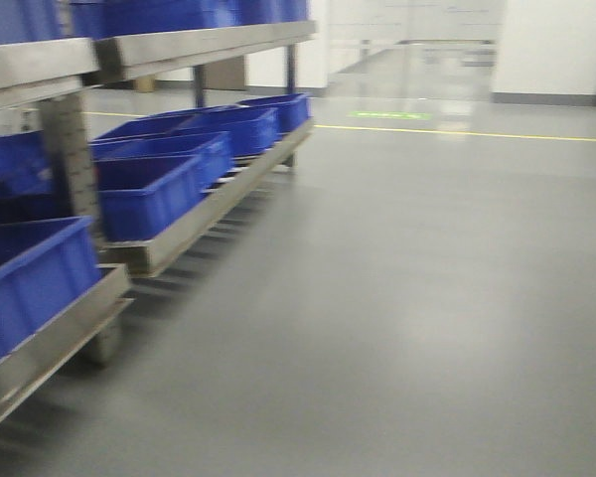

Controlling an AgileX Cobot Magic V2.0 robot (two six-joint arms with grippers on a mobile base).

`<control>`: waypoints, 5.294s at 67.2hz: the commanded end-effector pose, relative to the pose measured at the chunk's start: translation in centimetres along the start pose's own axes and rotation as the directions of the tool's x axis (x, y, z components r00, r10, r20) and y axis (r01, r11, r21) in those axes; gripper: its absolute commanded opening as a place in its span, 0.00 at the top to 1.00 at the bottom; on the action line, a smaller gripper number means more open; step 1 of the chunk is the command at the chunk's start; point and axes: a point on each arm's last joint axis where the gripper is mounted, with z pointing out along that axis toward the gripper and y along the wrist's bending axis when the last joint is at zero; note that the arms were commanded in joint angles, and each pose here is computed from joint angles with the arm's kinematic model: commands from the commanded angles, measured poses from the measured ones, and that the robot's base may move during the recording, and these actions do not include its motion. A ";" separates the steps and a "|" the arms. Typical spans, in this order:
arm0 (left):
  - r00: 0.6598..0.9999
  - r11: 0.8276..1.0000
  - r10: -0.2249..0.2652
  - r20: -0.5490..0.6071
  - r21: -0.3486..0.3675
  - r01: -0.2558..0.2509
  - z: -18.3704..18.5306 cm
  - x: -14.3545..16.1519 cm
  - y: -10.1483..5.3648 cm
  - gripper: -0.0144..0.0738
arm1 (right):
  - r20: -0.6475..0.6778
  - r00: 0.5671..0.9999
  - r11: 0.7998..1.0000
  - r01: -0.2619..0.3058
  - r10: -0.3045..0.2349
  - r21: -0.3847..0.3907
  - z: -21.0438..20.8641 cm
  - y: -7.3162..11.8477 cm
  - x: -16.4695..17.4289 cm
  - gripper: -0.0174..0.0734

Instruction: Move two blue bins to right shelf middle

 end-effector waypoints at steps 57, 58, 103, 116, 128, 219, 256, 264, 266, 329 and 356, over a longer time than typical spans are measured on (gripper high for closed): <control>0.999 1.000 0.010 0.053 0.013 -0.011 -0.5 -0.6 -0.1 0.96 | 0.076 0.997 1.000 0.023 -0.021 -0.018 -0.7 0.1 -0.9 0.99; 0.999 1.000 0.010 0.053 0.013 -0.011 -0.5 -0.6 -0.1 0.96 | 0.076 0.997 1.000 0.023 -0.021 -0.018 -0.7 0.1 -0.9 0.99; 0.999 1.000 0.010 0.053 0.013 -0.011 -0.5 -0.6 -0.1 0.96 | 0.076 0.997 1.000 0.023 -0.021 -0.018 -0.7 0.1 -0.9 0.99; 0.999 1.000 0.010 0.053 0.013 -0.011 -0.5 -0.6 -0.1 0.96 | 0.076 0.997 1.000 0.023 -0.021 -0.018 -0.7 0.1 -0.9 0.99; 0.998 1.000 0.010 0.056 0.012 -0.011 -0.4 -0.7 -0.1 0.96 | 0.076 0.997 1.000 0.023 -0.021 -0.018 -0.7 0.1 -0.9 0.99; 0.998 1.000 0.010 0.059 0.014 -0.011 -0.4 -0.7 -0.1 0.96 | 0.076 0.997 1.000 0.023 -0.021 -0.018 -0.7 0.1 -0.9 0.99; 0.998 1.000 0.010 0.059 0.014 -0.011 -0.4 -0.7 -0.1 0.96 | 0.076 0.997 1.000 0.023 -0.021 -0.018 -0.7 0.1 -0.9 0.99; 0.998 1.000 0.010 0.059 0.014 -0.011 -0.4 -0.7 -0.1 0.96 | 0.076 0.997 1.000 0.023 -0.021 -0.018 -0.7 0.1 -0.9 0.99; 0.998 1.000 0.010 0.059 0.014 -0.011 -0.4 -0.7 -0.1 0.96 | 0.076 0.997 1.000 0.023 -0.021 -0.018 -0.7 0.1 -0.9 0.99; 0.998 1.000 0.010 0.059 0.014 -0.011 -0.4 -0.7 -0.1 0.96 | 0.076 0.997 1.000 0.023 -0.021 -0.018 -0.7 0.1 -0.9 0.99; 0.998 1.000 0.010 0.059 0.014 -0.011 -0.4 -0.7 -0.1 0.96 | 0.076 0.997 1.000 0.023 -0.021 -0.018 -0.7 0.1 -0.9 0.99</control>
